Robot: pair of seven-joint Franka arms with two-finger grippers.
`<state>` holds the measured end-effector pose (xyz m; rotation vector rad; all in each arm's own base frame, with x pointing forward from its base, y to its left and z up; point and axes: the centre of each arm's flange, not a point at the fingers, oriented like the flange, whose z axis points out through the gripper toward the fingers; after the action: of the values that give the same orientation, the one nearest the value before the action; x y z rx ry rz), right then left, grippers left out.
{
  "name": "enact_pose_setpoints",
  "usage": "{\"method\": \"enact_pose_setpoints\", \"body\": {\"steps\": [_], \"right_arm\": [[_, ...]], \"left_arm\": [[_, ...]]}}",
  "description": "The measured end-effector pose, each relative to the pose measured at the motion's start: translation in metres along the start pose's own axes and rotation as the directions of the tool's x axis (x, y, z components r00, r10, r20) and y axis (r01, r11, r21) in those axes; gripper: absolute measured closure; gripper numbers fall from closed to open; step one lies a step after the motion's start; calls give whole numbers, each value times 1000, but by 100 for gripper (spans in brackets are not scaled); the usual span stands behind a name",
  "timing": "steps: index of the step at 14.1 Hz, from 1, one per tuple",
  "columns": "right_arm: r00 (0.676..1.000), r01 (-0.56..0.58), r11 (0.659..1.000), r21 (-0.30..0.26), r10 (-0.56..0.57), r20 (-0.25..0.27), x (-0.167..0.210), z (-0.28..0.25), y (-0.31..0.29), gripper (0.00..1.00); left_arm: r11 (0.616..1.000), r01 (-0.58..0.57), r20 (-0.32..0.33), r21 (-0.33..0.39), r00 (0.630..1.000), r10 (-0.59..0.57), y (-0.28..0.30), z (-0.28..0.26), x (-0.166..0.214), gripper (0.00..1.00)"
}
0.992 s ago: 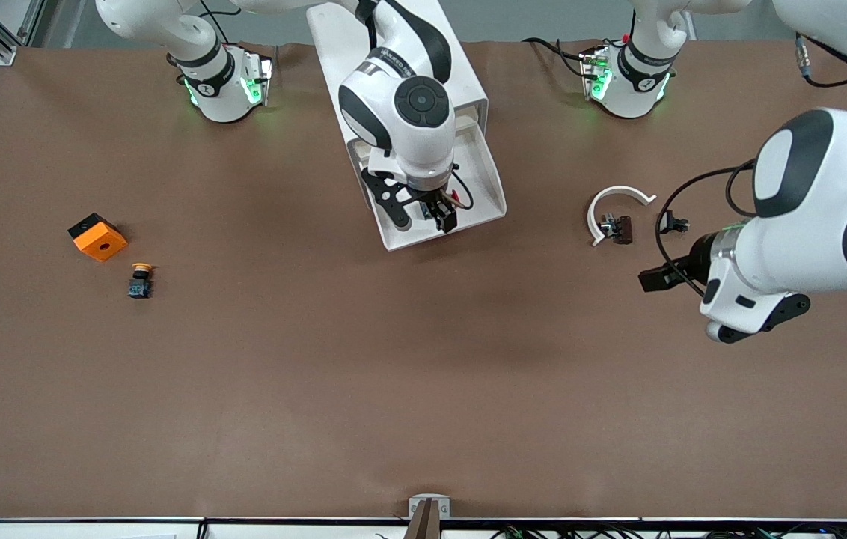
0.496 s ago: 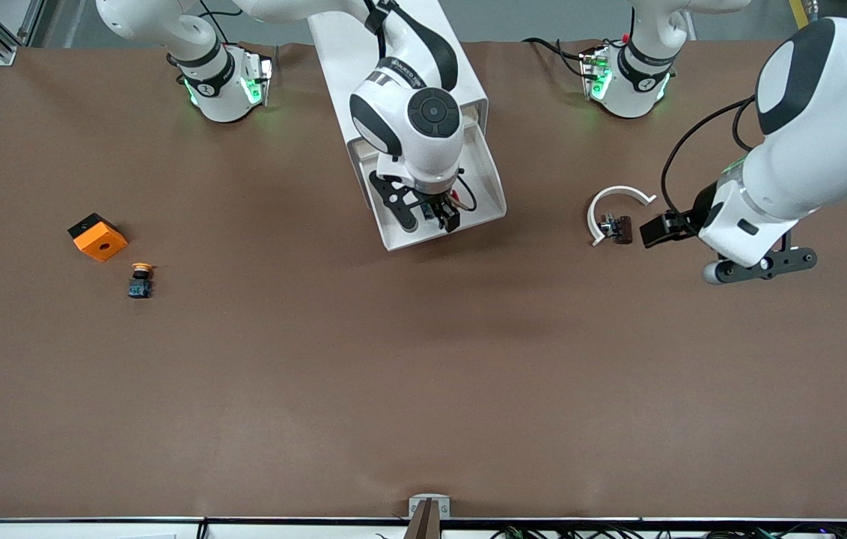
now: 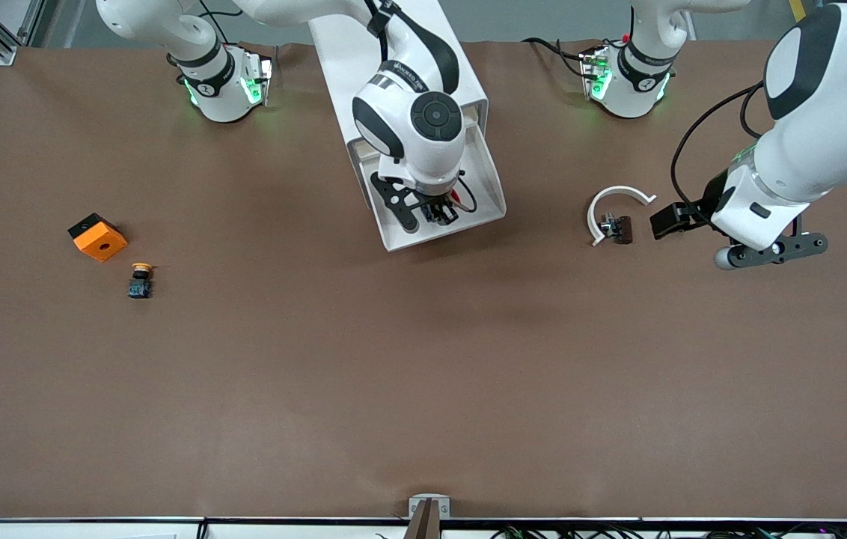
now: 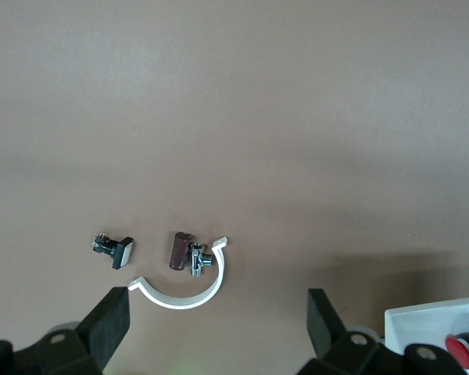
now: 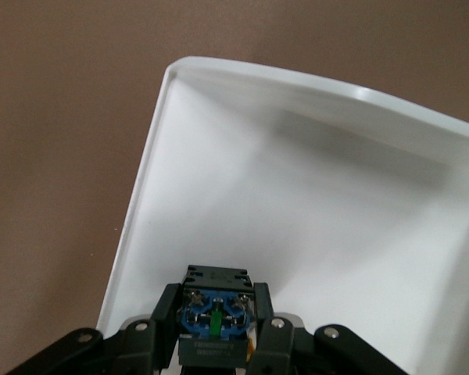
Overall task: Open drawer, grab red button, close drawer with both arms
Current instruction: 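Lift the button out of the drawer with the right gripper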
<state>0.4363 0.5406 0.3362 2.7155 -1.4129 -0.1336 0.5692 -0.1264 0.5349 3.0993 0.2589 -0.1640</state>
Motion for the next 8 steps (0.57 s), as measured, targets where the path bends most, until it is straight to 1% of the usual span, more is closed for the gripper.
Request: {"method": "enact_pose_setpoints", "body": {"steps": [3,5,6,8], "right_arm": [[1000,-2,1000,7,2,1,1,-3,-1,59],[1000,-19,1000,19,19,2,12,-17,-7,59],[1000,-22,1000,6,22,0,23,-28,-10,59],[999,33,999,-38,-33,-1,53,-58,-13,59]], "left_arm": [[1000,0,2,1,1000,0,0,1,0,0],[1000,0,1,0,1000,0,0,1,0,0],[1000,0,1,0,1000,0,0,1,0,0],[1000,0,1,1,1000,0,0,2,0,0]]}}
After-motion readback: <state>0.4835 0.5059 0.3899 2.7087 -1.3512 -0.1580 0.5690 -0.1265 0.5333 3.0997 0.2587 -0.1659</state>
